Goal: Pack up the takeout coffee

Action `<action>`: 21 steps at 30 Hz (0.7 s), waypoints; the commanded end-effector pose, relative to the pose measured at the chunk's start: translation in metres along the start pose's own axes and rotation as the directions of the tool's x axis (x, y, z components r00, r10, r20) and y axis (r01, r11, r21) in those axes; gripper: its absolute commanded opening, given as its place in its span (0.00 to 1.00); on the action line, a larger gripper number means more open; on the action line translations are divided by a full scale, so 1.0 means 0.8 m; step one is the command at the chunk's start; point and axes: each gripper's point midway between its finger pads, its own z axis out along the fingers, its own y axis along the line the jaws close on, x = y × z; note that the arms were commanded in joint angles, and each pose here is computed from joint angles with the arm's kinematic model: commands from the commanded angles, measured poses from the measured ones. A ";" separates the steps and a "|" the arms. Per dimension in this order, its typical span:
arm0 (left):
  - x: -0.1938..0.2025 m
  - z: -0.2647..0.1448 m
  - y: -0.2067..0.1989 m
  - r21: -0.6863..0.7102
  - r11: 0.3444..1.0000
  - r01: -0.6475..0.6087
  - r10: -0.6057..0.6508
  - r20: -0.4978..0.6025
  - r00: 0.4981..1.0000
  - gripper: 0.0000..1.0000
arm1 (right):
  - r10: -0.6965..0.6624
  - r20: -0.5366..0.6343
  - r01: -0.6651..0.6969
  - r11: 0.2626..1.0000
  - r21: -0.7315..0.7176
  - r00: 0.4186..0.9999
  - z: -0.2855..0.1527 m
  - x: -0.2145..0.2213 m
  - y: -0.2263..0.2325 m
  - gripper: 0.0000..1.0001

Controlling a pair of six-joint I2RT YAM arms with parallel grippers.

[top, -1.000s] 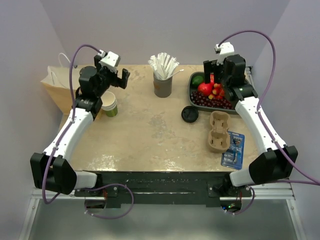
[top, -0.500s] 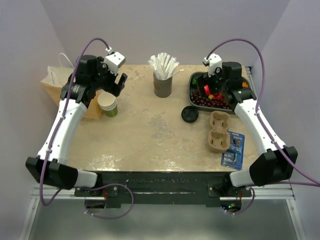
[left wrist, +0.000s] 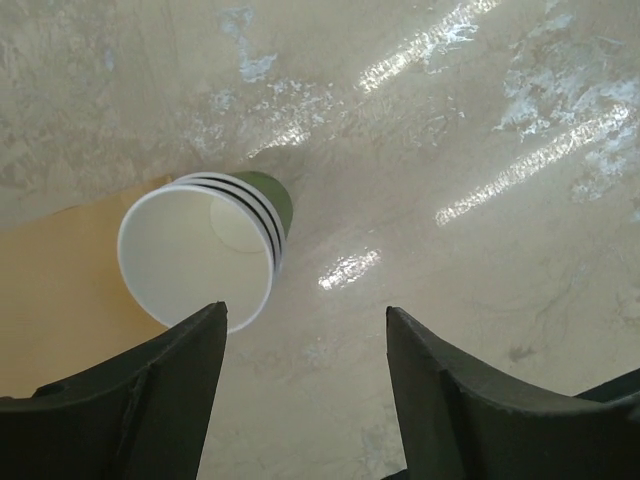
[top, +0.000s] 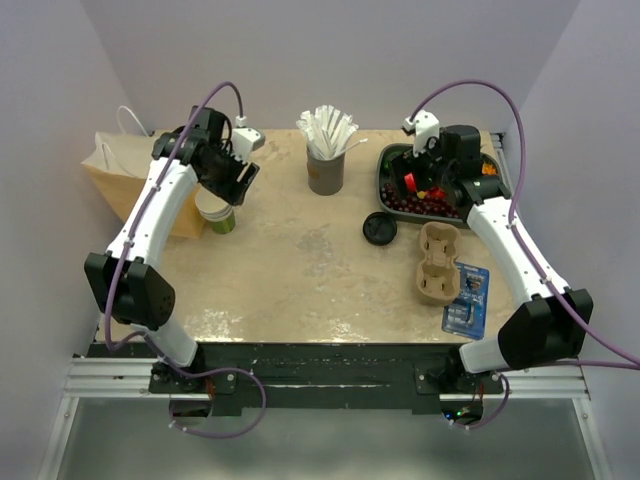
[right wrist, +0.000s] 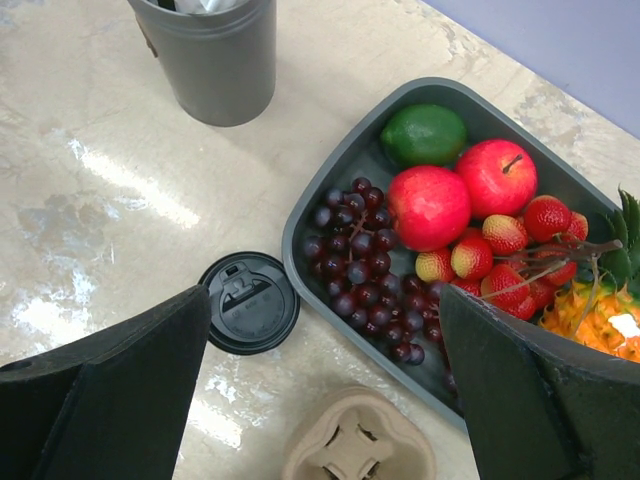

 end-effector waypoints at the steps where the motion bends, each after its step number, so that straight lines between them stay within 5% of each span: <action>1: -0.011 -0.018 0.018 -0.057 0.998 -0.029 0.027 -0.043 0.999 0.69 | 0.010 0.025 -0.009 1.000 -0.019 1.000 -0.002 -0.005 0.005 0.99; 13: 0.022 0.021 0.031 -0.083 0.995 -0.048 0.031 -0.196 0.980 0.55 | 0.021 0.019 -0.020 0.999 -0.044 1.000 0.005 -0.006 0.010 0.98; 21: 0.022 0.047 0.041 -0.122 0.991 -0.049 0.027 -0.180 0.983 0.46 | 0.030 0.020 -0.029 0.999 -0.044 0.999 0.005 -0.004 0.011 0.98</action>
